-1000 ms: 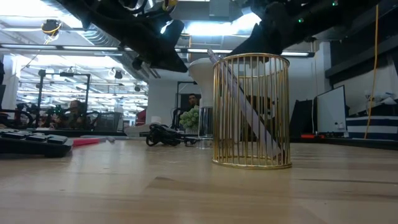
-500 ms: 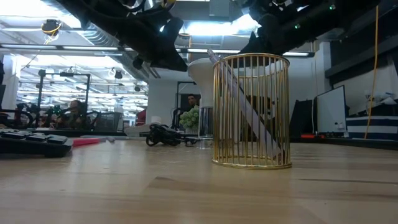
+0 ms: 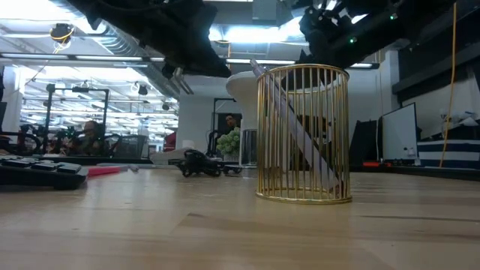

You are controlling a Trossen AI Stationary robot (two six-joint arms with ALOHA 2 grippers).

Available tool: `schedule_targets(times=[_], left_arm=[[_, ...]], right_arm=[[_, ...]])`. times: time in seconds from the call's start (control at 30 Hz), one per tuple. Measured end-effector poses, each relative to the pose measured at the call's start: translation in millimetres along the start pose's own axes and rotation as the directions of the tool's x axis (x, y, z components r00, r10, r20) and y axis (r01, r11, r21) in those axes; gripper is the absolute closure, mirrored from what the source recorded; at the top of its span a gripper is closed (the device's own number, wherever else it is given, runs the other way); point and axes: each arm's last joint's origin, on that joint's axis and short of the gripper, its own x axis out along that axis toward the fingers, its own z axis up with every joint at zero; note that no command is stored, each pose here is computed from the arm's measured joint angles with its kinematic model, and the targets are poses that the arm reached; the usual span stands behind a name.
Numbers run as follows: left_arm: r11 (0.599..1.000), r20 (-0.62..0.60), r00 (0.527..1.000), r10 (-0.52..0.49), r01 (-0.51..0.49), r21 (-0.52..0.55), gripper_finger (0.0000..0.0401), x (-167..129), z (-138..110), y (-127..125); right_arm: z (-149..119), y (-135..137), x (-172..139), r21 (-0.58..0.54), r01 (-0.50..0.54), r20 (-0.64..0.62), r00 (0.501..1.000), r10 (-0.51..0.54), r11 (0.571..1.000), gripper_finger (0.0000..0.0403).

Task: Screw lightbulb
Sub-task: Remove the lightbulb from the lamp

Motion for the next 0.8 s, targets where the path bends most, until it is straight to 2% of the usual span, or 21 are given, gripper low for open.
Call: schedule_targets(times=[0.43, 0.67, 0.8], left_arm=[[1.000, 0.038, 0.999, -0.021, 0.022, -0.022, 0.0398, -3.5, 2.9, -5.9], [0.991, 0.118, 0.985, 0.122, -0.115, -0.070, 0.0398, -3.2, 9.7, -1.6], [0.987, 0.127, 0.980, 0.152, -0.144, -0.068, 0.0398, -0.1, 12.1, 3.7]], right_arm=[[-0.5, -13.2, 4.1, 0.020, 0.041, -0.012, 0.999, -0.041, 0.999, 0.0398], [-1.2, -9.5, -8.3, -0.016, 0.019, -0.061, 0.998, -0.020, 1.000, 0.0398], [7.6, -5.0, -28.6, -0.025, -0.017, -0.033, 0.999, 0.016, 1.000, 0.0398]])
